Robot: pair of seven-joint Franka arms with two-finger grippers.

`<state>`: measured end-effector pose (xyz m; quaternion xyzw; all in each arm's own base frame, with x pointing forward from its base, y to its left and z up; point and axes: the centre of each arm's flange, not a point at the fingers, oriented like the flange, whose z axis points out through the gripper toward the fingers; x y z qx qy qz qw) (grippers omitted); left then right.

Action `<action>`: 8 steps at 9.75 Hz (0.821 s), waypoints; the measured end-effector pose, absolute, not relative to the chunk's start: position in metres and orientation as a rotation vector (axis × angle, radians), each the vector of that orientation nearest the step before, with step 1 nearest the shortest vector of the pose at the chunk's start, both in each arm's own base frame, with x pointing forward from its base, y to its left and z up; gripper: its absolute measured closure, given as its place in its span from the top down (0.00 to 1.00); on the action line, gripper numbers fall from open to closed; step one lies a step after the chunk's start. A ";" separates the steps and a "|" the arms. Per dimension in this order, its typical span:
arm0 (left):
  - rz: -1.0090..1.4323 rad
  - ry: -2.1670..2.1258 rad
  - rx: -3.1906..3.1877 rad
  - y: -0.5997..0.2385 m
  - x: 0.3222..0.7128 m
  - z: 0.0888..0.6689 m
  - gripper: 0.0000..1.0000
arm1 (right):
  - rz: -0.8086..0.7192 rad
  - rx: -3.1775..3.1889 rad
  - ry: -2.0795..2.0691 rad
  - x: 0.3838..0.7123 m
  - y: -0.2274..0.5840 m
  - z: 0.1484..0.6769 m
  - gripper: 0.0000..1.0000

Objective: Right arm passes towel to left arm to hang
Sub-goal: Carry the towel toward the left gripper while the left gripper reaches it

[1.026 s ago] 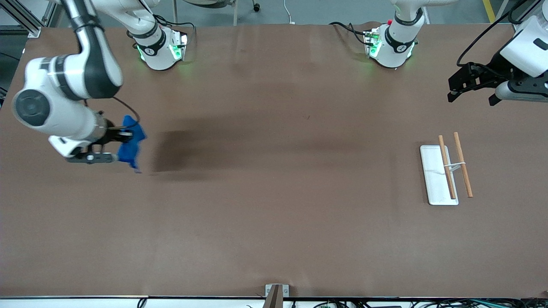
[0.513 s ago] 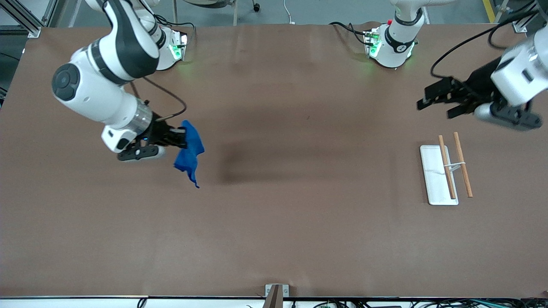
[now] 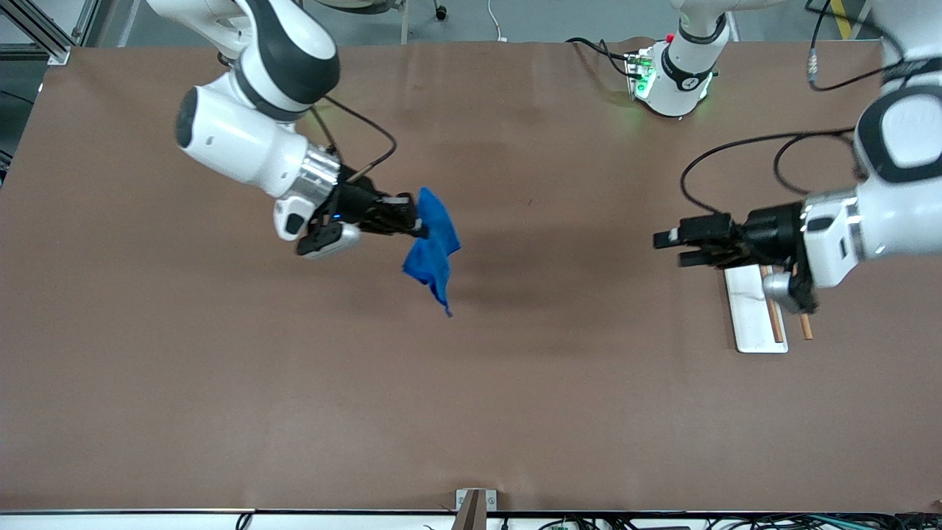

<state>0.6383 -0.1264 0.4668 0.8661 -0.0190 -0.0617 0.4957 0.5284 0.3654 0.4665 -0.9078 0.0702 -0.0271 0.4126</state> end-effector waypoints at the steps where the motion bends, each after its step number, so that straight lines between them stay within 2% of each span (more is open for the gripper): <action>1: -0.179 -0.013 1.979 -0.134 0.643 0.431 1.00 | -0.030 -2.213 0.211 0.526 0.383 0.470 0.05; 4: -0.316 0.009 1.683 -0.168 0.630 0.333 1.00 | 0.090 -1.985 0.359 0.528 0.401 0.491 0.05; 8: -0.444 -0.006 1.386 -0.210 0.588 0.287 1.00 | 0.148 -1.839 0.438 0.525 0.421 0.510 0.05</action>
